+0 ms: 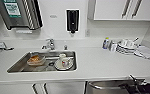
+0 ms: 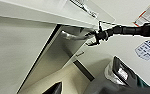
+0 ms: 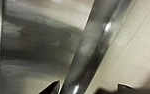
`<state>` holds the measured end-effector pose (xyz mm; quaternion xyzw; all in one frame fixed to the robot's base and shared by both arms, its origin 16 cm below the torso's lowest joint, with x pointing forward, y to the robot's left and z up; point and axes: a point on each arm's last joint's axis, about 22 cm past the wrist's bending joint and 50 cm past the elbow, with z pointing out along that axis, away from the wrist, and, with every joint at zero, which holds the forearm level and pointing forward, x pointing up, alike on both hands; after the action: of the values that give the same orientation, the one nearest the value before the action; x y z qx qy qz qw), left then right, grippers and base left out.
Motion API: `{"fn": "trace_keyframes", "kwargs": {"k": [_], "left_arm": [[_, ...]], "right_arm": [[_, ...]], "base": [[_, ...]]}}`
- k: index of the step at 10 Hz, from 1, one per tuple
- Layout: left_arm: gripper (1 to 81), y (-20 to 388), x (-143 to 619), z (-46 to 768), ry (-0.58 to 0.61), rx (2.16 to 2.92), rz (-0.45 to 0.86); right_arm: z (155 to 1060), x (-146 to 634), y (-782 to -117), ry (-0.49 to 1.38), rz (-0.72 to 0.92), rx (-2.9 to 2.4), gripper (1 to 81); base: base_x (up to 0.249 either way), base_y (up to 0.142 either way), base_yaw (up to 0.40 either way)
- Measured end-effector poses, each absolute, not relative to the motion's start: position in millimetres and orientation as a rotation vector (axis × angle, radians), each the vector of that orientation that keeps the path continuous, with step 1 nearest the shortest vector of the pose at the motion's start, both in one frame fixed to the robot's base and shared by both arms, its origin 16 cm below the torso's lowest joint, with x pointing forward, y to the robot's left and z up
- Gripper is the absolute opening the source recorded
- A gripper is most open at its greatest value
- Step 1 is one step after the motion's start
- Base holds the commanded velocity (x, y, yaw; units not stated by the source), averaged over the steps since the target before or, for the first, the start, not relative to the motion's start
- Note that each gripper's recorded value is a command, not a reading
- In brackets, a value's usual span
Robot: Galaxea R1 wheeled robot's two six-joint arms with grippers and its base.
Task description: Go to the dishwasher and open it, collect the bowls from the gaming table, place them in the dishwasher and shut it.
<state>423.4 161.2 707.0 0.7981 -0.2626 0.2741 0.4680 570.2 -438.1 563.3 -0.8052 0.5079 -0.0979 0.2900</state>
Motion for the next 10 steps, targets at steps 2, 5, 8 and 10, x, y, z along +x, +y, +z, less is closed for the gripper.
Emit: {"fn": "trace_keyframes", "kwargs": {"k": [2,5,8,10], "left_arm": [[81.1,159.4,425.8,703.4,-0.644,1.957,0.671],[81.1,151.3,425.0,703.3,-0.648,1.939,0.666],[81.1,150.7,424.8,703.4,-0.647,1.937,0.666],[81.1,150.7,424.9,703.5,-0.647,1.937,0.666]], "right_arm": [[557.9,570.1,-441.4,1.367,-0.286,-2.122,81.1],[554.0,563.3,-445.0,1.382,-0.287,-2.110,81.1],[552.0,554.0,-451.6,1.387,-0.257,-2.160,81.1],[550.8,550.9,-456.1,1.364,-0.256,-2.218,81.1]], "base": [[0.000,0.000,0.000],[0.000,0.000,0.000],[0.000,0.000,0.000],[0.000,0.000,0.000]]}}
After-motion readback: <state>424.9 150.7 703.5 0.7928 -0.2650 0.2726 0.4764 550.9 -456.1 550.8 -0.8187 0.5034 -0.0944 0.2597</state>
